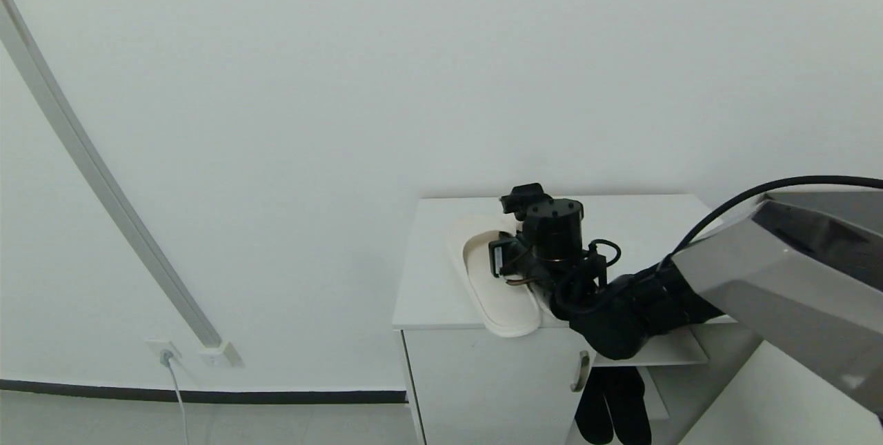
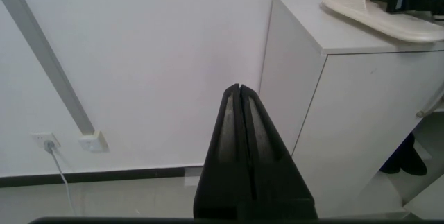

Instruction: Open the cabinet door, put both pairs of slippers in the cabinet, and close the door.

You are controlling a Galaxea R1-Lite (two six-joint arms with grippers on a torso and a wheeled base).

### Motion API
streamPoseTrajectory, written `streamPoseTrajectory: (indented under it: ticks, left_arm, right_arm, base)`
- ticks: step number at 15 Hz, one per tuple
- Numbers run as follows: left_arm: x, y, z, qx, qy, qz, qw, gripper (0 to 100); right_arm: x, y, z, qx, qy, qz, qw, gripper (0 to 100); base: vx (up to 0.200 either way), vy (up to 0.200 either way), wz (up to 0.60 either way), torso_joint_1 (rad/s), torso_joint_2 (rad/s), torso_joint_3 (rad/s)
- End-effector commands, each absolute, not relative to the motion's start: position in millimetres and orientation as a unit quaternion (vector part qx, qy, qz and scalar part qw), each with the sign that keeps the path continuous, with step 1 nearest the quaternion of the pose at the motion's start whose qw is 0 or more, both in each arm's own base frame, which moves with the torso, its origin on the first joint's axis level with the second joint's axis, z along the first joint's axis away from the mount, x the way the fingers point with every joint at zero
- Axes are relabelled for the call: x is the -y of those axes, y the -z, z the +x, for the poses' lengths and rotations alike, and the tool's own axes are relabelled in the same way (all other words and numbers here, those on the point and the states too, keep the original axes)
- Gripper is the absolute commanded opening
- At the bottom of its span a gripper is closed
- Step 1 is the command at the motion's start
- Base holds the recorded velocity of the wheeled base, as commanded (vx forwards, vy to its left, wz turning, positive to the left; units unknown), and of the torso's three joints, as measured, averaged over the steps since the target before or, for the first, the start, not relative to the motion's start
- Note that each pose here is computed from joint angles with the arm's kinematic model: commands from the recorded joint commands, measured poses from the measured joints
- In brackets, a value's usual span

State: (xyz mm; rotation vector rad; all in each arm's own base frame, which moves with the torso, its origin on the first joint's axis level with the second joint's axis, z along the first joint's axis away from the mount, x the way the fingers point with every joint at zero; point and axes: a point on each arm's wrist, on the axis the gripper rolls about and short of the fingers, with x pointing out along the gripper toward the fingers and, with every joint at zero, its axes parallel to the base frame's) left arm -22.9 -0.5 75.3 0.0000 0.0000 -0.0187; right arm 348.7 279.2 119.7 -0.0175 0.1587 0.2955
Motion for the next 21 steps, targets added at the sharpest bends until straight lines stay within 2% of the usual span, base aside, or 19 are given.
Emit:
streamPoseTrajectory:
  ticks: [1,4,8,16,21]
  left_arm:
    - [0,-75,-23,-0.001,0.009,0.001,1.000,0]
    - [0,-75,-23,-0.001,0.009,0.003,1.000,0]
    - [1,-75,-23,-0.001,0.010,0.004,1.000,0]
    - [1,-75,-23,-0.001,0.010,0.003,1.000,0]
    - [0,-75,-23,-0.001,0.009,0.002,1.000,0]
  right_arm:
    - [-250,-160,310,-0.062,-0.195,0.005,0.979,0]
    - [-216,-180,268,-0.065,-0.210,0.005,0.976,0]
    - [-192,-171,218,-0.100,-0.291,-0.003,0.951,0]
    - [-200,-170,207,-0.101,-0.313,-0.006,0.944,0]
    - [-205,-170,201,-0.101,-0.324,-0.007,0.941,0]
  base:
    - [0.000,0.000,0.00,0.000,0.00,0.000]
    - [0.000,0.000,0.00,0.000,0.00,0.000]
    - [0.000,0.000,0.00,0.000,0.00,0.000]
    - [0.000,0.000,0.00,0.000,0.00,0.000]
    - [-0.200,0.000,0.00,0.010,0.01,0.000]
